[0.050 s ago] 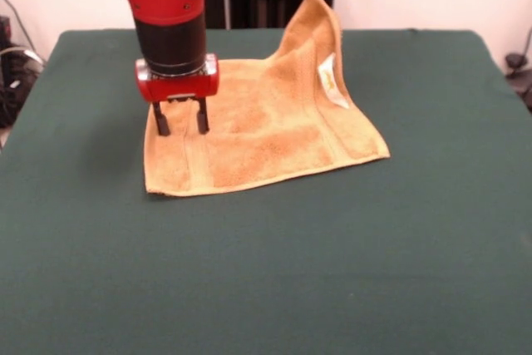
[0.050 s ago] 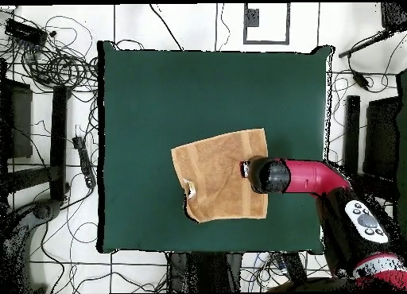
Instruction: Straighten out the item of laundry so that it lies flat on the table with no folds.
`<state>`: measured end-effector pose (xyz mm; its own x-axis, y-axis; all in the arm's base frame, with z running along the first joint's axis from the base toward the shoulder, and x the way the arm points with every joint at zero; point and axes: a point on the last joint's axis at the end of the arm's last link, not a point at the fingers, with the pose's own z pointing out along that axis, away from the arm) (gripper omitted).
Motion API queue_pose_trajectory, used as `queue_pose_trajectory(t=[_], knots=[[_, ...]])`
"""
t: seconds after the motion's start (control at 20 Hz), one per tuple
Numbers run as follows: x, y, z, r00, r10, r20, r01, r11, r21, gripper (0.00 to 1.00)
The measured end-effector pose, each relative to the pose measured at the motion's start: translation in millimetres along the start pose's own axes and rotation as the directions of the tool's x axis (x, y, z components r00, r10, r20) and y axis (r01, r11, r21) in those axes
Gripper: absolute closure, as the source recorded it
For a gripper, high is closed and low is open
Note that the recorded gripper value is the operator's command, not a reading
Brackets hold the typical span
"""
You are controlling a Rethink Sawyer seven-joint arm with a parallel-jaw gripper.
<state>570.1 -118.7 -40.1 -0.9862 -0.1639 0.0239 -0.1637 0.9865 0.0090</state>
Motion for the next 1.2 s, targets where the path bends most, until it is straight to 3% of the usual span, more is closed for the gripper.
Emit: queue_pose_trajectory(t=[1.2], knots=[[3,-12,0,1.000,0.016,0.001,-0.016,1.000,0.012,0.00]])
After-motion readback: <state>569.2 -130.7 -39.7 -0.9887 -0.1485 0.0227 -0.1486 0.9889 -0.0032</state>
